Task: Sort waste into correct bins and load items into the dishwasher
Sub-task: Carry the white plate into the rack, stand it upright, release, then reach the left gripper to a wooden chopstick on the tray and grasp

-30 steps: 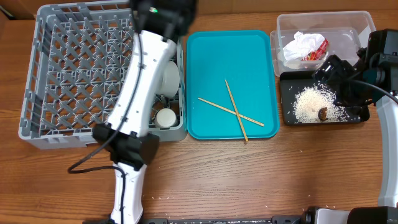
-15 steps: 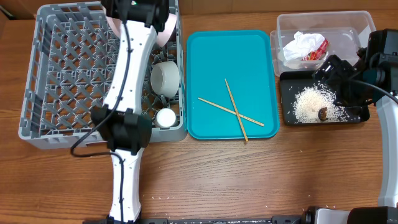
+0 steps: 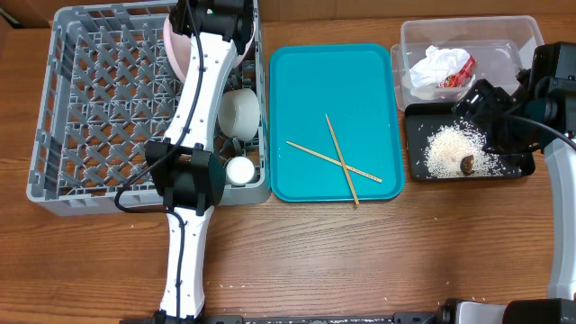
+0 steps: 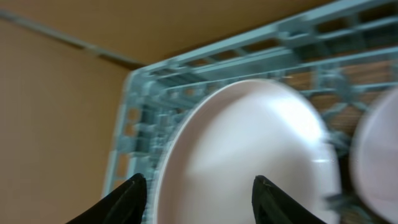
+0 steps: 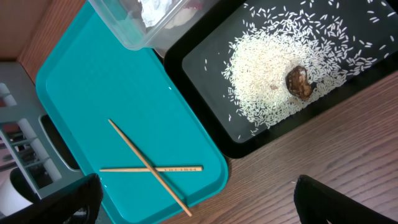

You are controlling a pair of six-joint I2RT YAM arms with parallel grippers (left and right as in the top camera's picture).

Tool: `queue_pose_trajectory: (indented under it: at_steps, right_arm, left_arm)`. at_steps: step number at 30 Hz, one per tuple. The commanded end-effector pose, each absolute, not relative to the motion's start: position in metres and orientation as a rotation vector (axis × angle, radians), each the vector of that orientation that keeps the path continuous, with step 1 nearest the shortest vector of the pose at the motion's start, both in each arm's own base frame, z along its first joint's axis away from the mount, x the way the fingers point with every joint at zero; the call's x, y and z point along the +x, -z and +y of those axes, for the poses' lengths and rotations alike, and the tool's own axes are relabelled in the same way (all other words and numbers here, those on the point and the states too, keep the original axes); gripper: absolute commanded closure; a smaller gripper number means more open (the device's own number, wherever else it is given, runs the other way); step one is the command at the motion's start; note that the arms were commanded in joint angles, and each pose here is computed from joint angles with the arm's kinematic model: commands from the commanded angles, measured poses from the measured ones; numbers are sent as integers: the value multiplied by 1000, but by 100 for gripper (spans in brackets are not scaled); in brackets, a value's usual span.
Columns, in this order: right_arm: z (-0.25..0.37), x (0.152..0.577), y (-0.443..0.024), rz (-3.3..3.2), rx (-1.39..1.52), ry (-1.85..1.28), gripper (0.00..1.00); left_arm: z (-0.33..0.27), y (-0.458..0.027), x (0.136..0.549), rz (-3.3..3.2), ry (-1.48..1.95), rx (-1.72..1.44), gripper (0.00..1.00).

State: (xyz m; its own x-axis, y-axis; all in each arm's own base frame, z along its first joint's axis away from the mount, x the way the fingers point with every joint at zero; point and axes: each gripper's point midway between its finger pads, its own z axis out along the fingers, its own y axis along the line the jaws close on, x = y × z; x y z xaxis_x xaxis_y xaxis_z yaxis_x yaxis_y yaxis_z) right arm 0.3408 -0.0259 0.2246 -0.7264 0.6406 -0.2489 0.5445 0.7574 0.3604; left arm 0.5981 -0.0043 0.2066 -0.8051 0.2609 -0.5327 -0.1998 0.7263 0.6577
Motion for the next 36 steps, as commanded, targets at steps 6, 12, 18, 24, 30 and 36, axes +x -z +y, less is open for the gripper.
queue_pose_trajectory:
  at_steps: [6, 12, 18, 24, 30, 36]
  right_arm:
    - [-28, 343, -231, 2576, 895, -366, 0]
    - [-28, 343, -231, 2576, 895, -366, 0]
    - [-28, 343, -231, 2577, 895, -366, 0]
    - [-28, 343, -231, 2576, 895, -366, 0]
    - [-28, 343, -231, 2576, 896, -366, 0]
    - [-28, 343, -231, 2576, 896, -366, 0]
  left_arm:
    - [-127, -252, 563, 2387, -280, 315, 38]
    - [-270, -219, 473, 2651, 456, 401, 59]
    - [-337, -123, 420, 2930, 377, 340, 73]
    - [-336, -63, 402, 3039, 88, 78, 68]
    - [-335, -40, 407, 3044, 44, 19, 73]
    - [-323, -46, 423, 2988, -2, -24, 68]
